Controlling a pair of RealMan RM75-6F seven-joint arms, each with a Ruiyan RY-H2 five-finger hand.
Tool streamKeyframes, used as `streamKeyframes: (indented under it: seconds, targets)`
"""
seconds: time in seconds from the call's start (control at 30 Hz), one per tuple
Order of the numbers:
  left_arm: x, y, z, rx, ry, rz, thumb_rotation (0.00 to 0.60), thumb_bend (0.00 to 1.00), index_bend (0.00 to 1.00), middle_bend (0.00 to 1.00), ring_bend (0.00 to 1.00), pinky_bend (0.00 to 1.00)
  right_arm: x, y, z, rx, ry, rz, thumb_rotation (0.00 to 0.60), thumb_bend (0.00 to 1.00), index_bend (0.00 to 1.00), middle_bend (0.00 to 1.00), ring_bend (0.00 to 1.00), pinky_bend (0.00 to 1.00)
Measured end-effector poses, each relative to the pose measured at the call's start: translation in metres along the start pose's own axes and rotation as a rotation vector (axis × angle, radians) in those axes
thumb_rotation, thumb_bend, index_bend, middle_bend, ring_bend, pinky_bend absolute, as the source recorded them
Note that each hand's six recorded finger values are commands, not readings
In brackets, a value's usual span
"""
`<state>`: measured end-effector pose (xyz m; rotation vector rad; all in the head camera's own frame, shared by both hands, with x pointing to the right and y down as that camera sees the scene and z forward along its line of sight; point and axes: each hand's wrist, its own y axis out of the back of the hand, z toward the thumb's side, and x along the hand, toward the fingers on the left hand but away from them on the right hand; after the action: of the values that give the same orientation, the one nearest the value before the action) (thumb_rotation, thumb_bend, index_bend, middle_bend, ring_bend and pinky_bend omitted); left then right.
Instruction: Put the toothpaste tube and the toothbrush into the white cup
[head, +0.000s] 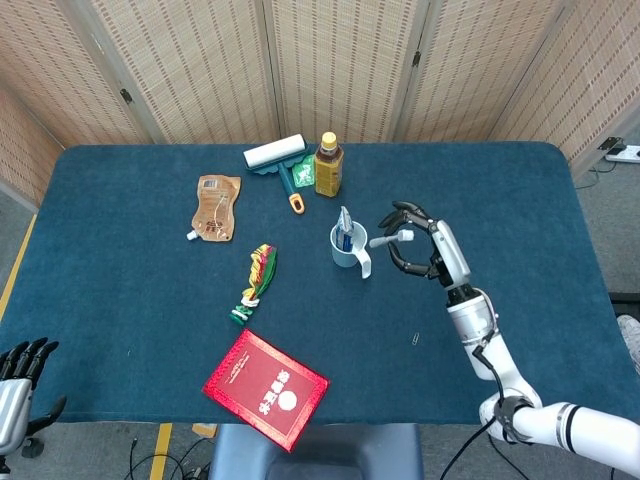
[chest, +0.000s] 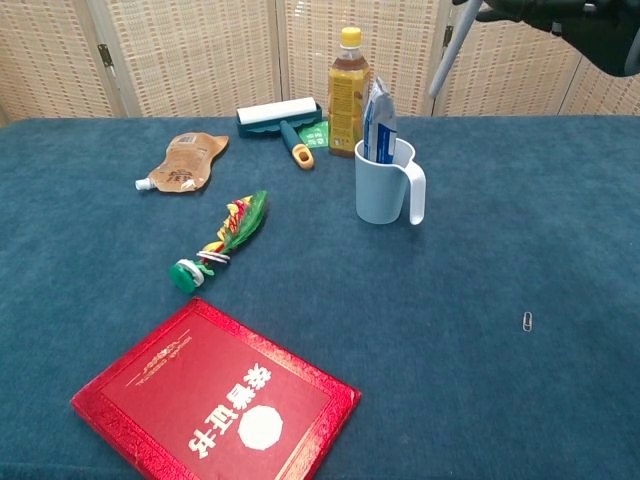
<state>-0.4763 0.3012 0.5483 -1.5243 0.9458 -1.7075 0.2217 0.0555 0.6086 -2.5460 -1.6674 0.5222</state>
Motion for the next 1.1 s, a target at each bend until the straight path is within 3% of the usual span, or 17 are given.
streamKeyframes:
  seconds: [0.17, 0.37, 0.9, 1.03, 1.1]
  targets:
    - [0.001, 0.002, 0.002, 0.002, -0.005, 0.006, 0.600, 0.33, 0.17, 0.15, 0.10, 0.15, -0.015, 0.013, -0.026, -0.033, -0.106, -0.047, 0.600, 0.38, 0.70, 0.41, 0.18, 0.18]
    - [0.002, 0.002, 0.003, 0.005, -0.006, 0.004, 0.600, 0.33, 0.17, 0.15, 0.10, 0.15, -0.031, 0.002, -0.047, -0.090, -0.187, -0.034, 0.600, 0.37, 0.70, 0.40, 0.18, 0.18]
    - [-0.001, 0.001, -0.002, 0.007, 0.011, -0.002, 0.600, 0.33, 0.17, 0.15, 0.10, 0.15, -0.056, -0.043, -0.070, -0.174, -0.241, -0.003, 0.600, 0.33, 0.70, 0.37, 0.18, 0.18]
    - [-0.002, 0.001, -0.004, 0.007, 0.014, -0.003, 0.600, 0.33, 0.17, 0.15, 0.10, 0.15, -0.054, -0.046, -0.076, -0.155, -0.251, 0.007, 0.600, 0.31, 0.54, 0.31, 0.16, 0.18]
    - [-0.002, 0.001, -0.004, 0.006, 0.014, -0.003, 0.600, 0.33, 0.17, 0.15, 0.10, 0.15, -0.052, -0.048, -0.079, -0.150, -0.259, 0.018, 0.600, 0.30, 0.37, 0.26, 0.13, 0.15]
